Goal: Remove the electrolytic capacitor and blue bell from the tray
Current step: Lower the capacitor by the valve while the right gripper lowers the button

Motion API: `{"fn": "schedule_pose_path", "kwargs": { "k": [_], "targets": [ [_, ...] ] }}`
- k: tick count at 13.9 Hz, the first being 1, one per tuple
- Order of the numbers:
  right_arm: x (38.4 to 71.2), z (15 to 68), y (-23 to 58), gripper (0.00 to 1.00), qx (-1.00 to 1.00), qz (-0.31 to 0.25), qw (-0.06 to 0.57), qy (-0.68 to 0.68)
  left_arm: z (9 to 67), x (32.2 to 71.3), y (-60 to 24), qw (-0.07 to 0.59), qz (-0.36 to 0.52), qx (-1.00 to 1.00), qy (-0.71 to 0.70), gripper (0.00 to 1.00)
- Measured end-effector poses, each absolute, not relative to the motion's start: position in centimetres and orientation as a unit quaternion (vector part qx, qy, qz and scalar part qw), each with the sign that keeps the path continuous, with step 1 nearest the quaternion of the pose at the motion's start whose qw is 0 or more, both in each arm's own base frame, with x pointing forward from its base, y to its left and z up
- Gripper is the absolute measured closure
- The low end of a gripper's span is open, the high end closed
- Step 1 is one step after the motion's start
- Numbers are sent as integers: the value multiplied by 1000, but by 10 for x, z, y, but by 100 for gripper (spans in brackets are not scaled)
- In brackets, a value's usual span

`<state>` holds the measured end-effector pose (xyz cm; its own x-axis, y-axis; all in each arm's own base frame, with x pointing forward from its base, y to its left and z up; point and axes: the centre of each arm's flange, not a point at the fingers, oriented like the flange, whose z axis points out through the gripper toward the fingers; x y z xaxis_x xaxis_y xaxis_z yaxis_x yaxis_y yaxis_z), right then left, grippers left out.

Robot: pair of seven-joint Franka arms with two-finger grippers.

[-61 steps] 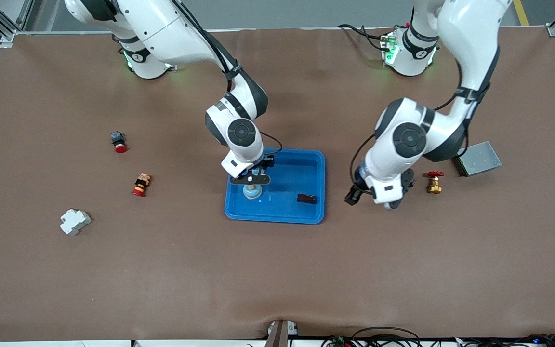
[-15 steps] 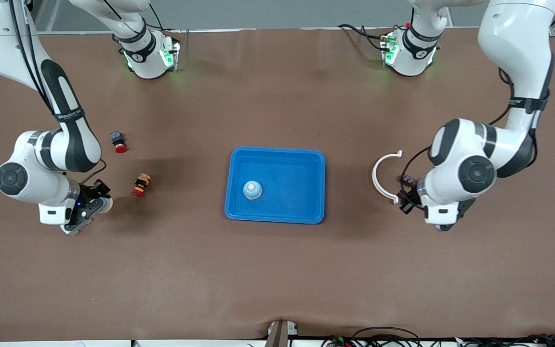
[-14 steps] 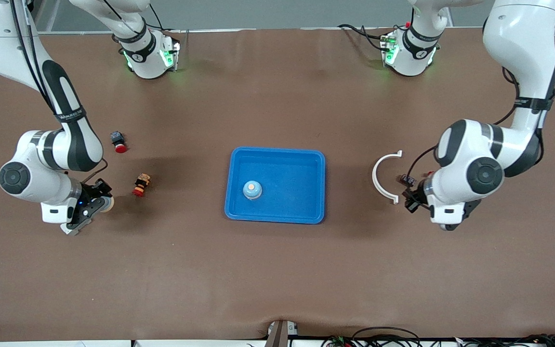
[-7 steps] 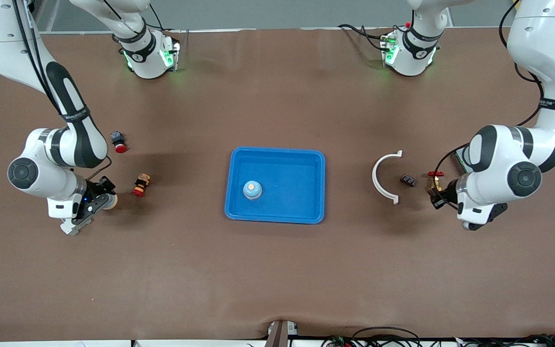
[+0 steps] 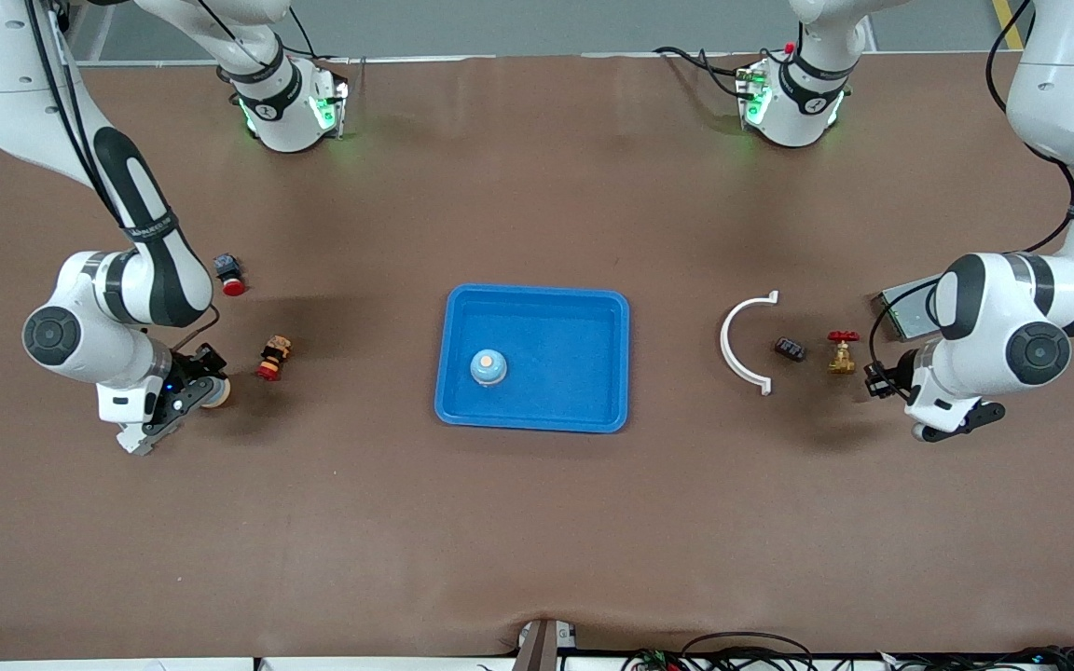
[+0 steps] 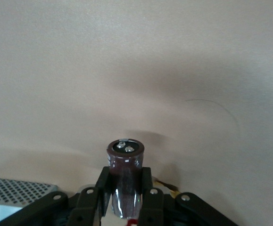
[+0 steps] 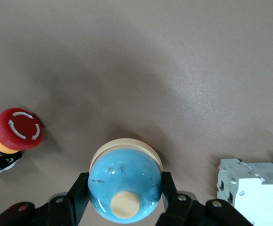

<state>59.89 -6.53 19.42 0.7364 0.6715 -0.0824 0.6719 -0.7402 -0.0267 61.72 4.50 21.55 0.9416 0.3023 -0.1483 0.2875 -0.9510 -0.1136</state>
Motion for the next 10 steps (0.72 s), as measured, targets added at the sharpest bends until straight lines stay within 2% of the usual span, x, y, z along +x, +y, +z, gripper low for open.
{"fn": "schedule_pose_path", "kwargs": {
  "k": [4,6,8,10],
  "targets": [
    [598,188,-65,34,932,-46,1,360,204,616,47,49,87,-986,-135,70],
    [598,186,-66,19,932,-46,0,360,204,616,47,49,87,-986,-134,55],
    [598,187,-68,1,933,-46,0,357,206,617,47,49,84,-986,-134,35],
    [599,193,-71,0,936,-51,-3,348,215,622,45,48,75,-987,-133,15]
  ]
}}
